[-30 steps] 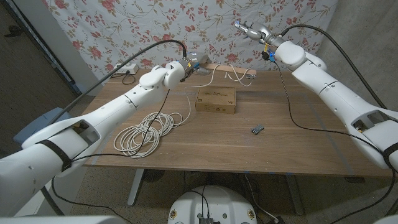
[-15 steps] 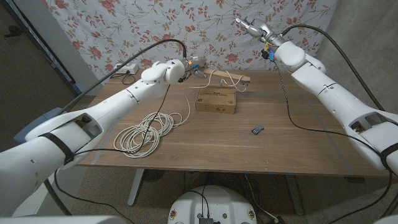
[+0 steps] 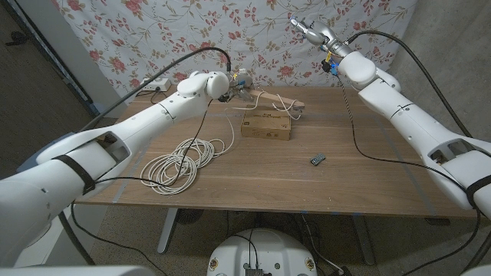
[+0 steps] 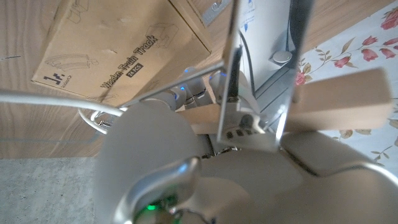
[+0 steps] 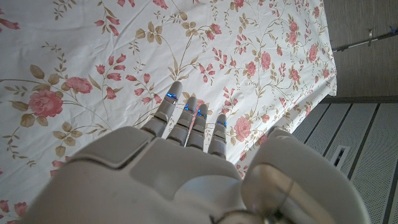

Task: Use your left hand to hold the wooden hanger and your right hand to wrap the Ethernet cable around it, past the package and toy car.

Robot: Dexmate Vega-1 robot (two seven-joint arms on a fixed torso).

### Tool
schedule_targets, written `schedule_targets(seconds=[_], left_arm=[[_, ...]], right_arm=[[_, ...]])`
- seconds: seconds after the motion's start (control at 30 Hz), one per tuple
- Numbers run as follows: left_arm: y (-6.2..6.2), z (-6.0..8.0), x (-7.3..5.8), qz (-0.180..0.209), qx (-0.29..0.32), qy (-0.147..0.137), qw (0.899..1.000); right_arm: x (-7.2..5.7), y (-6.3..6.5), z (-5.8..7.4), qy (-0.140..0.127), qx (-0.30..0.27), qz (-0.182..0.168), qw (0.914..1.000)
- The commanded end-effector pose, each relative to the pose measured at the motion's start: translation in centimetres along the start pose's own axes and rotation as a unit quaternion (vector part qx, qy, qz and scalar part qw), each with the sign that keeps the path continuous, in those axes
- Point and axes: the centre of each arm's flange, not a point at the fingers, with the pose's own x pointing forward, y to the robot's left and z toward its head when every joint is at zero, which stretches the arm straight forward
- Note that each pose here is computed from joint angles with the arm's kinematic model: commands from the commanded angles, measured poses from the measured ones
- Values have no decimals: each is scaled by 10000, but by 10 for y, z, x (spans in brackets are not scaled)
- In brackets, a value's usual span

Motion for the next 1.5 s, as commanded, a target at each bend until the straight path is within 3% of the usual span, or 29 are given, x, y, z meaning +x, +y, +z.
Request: schedule_targets(seconds=[0.03, 0.5, 0.73, 0.9, 1.13, 1.33, 1.5], left_arm=[[-3, -1, 7, -843, -18, 315, 9959], [-1, 5, 9, -1192, 455, 718, 9892], [-1, 11, 7, -1136, 928, 1133, 9827], [-2, 13, 4, -1084, 1118, 1269, 9796], [0, 13, -1, -973, 1217, 1329, 9788], [3, 11, -11, -625, 1147, 1307, 9828], [6, 5, -19, -364, 794, 1122, 9898]], right_arm=[[-2, 0, 2, -109, 31, -54, 9999], [-6, -1, 4, -200, 26, -103, 9997], [-7, -1, 5, -216, 1, -129, 9997], [-9, 0, 7, -221, -11, -120, 9997], [-11, 0, 9, -221, -38, -128, 9997], [-12, 1, 11, -201, -99, -125, 9997], [-13, 3, 13, -204, -91, -114, 9997]])
